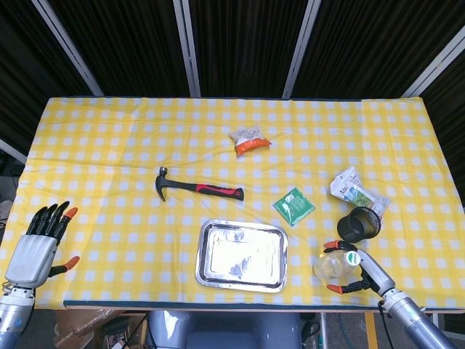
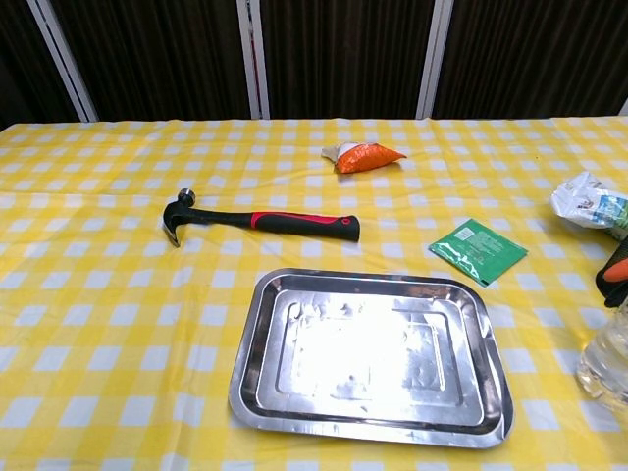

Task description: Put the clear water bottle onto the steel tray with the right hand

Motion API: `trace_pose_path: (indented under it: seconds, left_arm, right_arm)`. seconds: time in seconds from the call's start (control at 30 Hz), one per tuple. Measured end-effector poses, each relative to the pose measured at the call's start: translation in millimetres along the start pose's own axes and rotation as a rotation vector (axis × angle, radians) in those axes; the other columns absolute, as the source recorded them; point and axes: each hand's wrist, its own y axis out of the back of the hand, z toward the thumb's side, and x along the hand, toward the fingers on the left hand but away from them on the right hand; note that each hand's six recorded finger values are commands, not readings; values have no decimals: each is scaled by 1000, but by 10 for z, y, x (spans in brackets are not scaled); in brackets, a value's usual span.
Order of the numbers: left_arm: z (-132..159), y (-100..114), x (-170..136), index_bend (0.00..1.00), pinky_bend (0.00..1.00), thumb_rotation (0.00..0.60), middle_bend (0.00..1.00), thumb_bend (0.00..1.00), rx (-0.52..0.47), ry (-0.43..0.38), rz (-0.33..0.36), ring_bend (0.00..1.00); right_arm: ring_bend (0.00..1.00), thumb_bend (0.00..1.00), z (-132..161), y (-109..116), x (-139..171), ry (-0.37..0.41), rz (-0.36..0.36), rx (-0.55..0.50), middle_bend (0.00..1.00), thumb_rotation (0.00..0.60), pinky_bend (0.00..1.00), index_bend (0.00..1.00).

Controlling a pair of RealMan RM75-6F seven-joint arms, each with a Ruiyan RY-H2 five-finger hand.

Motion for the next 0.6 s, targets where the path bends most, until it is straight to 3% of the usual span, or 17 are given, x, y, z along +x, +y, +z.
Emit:
trace_pose_path:
  seconds: [0.2, 0.37, 0.47, 0.6]
  left_arm:
    - [-1, -5, 3, 76, 0, 600, 0, 189, 0, 0, -1, 0]
    - [2, -5, 6, 76, 0, 600, 0, 189, 1, -1, -1, 0]
    - [1, -6, 3, 76, 0, 600, 0, 189, 0, -1, -1, 0]
    - [0, -1, 4, 76, 0, 600, 0, 189, -2, -1, 0, 0]
  right_arm:
    - [159, 205, -10, -55, -46, -1, -5, -19, 378, 600, 0, 369]
    - [218, 354, -1, -80, -88, 5, -26, -22, 473, 600, 0, 539]
    - [245, 388, -1, -86, -113, 6, -49, -27, 515, 600, 0, 615]
    - [254, 404, -9, -96, -131, 1, -72, -23, 532, 600, 0, 641]
